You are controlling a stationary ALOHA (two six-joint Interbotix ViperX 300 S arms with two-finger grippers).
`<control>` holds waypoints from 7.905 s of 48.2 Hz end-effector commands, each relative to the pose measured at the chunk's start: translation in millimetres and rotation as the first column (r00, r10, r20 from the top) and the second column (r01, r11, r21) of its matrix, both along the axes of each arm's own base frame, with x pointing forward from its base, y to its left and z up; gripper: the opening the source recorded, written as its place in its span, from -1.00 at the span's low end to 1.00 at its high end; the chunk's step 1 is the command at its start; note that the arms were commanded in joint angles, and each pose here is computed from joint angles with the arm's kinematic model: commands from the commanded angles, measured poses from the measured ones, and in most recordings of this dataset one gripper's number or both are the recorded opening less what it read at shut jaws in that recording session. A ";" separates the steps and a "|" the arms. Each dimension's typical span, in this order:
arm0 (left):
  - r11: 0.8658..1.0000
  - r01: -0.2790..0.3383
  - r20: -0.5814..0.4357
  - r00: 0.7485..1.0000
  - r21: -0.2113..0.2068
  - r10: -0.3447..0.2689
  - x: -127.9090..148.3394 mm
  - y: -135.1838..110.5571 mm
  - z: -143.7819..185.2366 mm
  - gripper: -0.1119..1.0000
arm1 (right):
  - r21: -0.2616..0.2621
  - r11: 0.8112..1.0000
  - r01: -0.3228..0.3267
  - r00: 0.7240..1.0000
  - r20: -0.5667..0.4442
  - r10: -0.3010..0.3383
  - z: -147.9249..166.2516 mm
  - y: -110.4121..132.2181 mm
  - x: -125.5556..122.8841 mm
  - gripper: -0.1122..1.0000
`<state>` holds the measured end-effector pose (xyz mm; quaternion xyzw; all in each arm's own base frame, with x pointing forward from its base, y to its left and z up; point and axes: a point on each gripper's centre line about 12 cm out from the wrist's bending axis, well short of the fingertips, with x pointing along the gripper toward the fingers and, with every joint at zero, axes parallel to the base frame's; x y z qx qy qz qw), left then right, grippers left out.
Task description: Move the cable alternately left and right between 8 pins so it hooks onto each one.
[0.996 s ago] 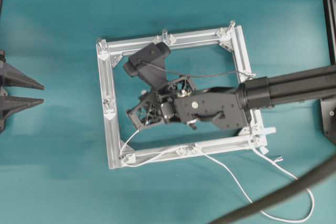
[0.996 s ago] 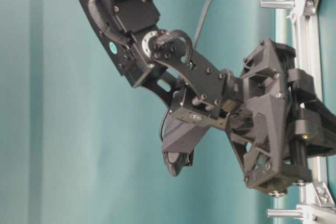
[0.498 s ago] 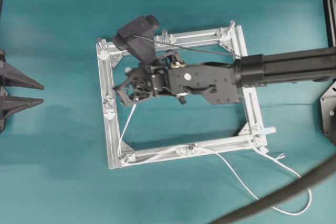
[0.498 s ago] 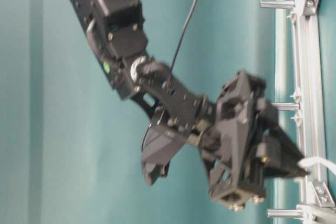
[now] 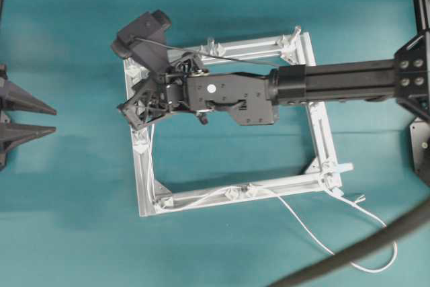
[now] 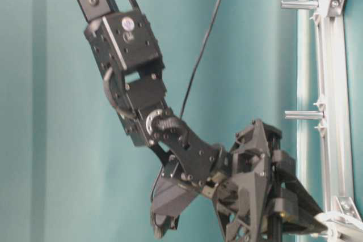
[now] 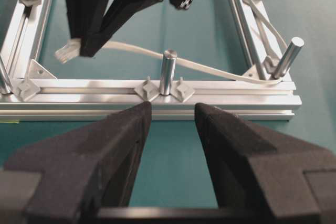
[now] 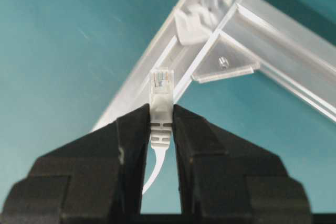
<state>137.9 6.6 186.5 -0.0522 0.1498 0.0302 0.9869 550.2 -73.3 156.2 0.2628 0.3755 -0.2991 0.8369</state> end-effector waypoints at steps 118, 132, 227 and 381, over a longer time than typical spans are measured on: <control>1.000 -0.004 0.026 1.000 -0.004 0.004 2.7 0.5 10.0 0.13 | -0.129 0.985 0.119 0.985 0.140 -0.101 40.1 -102.1 55.8 -0.50; 1.000 -0.010 0.032 0.999 -0.026 0.011 3.0 0.5 11.9 0.13 | -0.122 0.984 0.133 0.990 0.067 -0.125 27.0 -99.7 48.1 -0.50; 0.985 0.016 0.153 0.987 0.173 -0.042 6.2 1.2 27.1 0.13 | -0.032 0.995 0.093 0.994 0.059 -0.091 34.0 5.1 -65.6 -0.50; 0.986 0.043 0.020 0.999 0.164 -0.047 2.1 0.5 5.7 0.13 | -0.356 0.896 -0.265 0.962 -0.167 0.217 24.4 -86.8 -227.2 -0.50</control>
